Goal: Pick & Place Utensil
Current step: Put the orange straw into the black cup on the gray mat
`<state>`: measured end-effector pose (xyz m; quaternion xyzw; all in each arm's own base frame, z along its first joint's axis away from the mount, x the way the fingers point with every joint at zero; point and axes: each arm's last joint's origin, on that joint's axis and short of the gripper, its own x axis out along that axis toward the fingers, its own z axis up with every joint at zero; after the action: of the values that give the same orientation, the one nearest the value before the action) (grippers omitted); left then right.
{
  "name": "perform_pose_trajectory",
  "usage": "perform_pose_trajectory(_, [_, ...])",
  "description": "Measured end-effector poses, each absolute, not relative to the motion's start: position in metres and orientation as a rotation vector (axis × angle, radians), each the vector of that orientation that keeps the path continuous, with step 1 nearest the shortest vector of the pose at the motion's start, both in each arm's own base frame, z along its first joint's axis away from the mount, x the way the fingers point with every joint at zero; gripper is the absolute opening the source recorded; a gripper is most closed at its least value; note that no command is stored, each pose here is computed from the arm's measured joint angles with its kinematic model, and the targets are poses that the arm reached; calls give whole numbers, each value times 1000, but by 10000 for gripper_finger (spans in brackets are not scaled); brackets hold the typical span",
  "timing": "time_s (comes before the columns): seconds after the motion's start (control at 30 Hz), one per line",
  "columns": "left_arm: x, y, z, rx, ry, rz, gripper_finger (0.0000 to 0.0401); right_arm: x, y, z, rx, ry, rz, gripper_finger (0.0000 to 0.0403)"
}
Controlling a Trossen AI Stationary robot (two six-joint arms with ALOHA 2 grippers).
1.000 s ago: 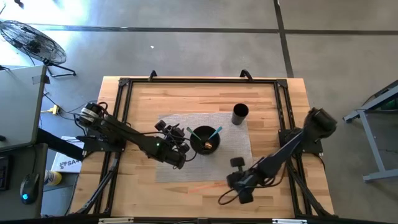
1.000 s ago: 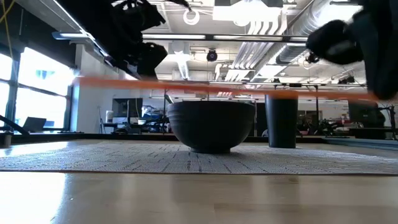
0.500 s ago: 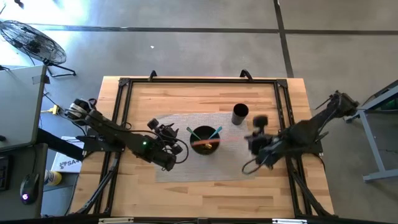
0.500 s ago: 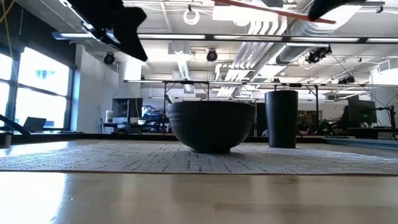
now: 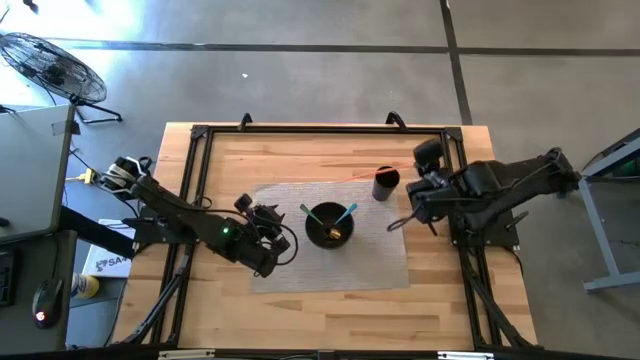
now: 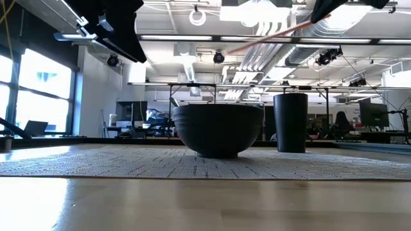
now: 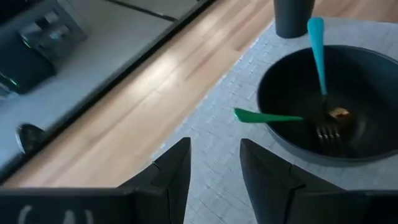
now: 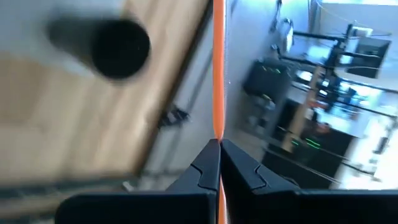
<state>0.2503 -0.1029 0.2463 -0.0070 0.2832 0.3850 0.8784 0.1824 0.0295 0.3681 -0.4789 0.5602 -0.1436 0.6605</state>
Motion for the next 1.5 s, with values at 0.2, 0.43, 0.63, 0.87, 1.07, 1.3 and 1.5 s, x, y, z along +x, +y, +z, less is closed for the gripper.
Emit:
perform_pose_trajectory(0.2, [248, -110, 246, -75, 582, 780, 135, 181, 12, 368, -1322, 1403, -359, 0])
perform_pose_trajectory(0.43, [245, -117, 245, -126, 588, 754, 135, 175, 3, 373, -1419, 1453, -375, 0])
perform_pose_trajectory(0.63, [239, -129, 244, -163, 594, 713, 135, 146, -2, 387, -1341, 1365, -394, 0])
perform_pose_trajectory(0.87, [234, -138, 244, -202, 575, 686, 135, 115, -9, 396, -1261, 1301, -368, 0])
perform_pose_trajectory(1.07, [234, -140, 244, -220, 568, 686, 135, 102, -18, 367, -1325, 1446, -318, 0])
perform_pose_trajectory(1.3, [234, -139, 245, -209, 561, 691, 135, 93, -23, 333, -1310, 1562, -235, 0])
perform_pose_trajectory(1.5, [234, -139, 245, -202, 550, 697, 135, 97, -22, 311, -1274, 1603, -205, 1])
